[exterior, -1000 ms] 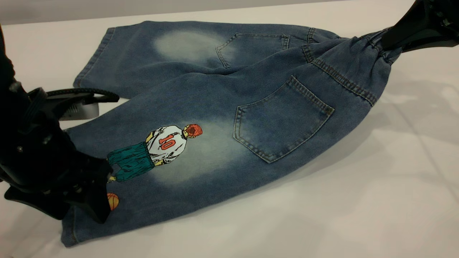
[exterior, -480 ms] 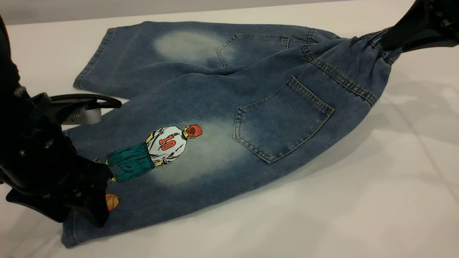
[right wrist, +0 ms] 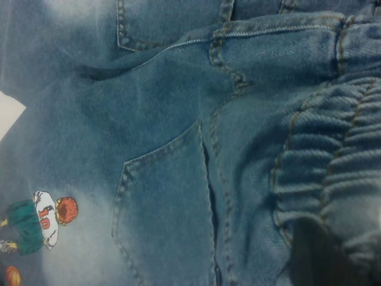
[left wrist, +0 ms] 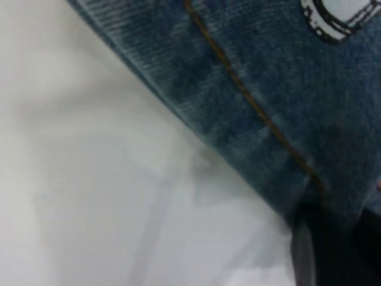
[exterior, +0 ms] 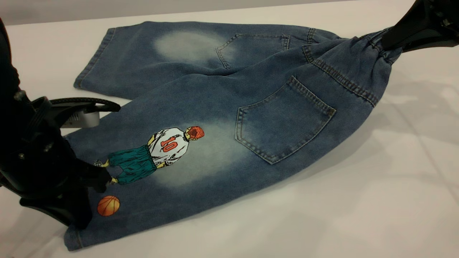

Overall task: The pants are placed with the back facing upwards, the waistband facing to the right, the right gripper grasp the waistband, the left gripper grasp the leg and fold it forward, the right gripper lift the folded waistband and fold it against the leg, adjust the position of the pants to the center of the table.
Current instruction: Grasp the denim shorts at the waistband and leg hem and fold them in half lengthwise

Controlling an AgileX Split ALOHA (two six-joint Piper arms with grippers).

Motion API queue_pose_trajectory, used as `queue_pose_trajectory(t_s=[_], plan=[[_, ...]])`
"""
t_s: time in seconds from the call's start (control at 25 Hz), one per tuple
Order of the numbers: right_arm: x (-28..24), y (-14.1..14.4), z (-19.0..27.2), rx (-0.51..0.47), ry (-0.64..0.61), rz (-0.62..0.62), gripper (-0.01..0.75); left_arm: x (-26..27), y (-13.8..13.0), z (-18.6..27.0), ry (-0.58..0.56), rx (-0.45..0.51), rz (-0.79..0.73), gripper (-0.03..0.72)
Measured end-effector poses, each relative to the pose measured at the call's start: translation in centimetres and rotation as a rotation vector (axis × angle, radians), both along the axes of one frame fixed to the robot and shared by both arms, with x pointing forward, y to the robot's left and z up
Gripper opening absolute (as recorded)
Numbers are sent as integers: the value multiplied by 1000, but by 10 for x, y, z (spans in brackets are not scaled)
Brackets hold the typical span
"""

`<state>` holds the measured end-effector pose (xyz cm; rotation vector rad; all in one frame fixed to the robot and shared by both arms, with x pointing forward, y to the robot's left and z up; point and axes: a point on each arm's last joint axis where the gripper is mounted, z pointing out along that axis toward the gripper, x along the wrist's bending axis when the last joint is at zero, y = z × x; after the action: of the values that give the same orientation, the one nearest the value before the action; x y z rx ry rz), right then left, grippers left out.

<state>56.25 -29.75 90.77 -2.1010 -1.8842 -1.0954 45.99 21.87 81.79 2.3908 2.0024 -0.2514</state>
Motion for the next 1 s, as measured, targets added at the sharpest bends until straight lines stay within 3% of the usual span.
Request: queue_pose_trajectory(t_s=[0.4,0.64,1.0], plan=[[0,0,0,3,-1,5,36,26,-9,18,-51,-26,-54,72],[-1,1,3,0,-15,17,36,25,-10,45,-16,-40,-109,71],[8,1,24,8,-87,34,36,24,-10,90,-152,-80,-117,71]])
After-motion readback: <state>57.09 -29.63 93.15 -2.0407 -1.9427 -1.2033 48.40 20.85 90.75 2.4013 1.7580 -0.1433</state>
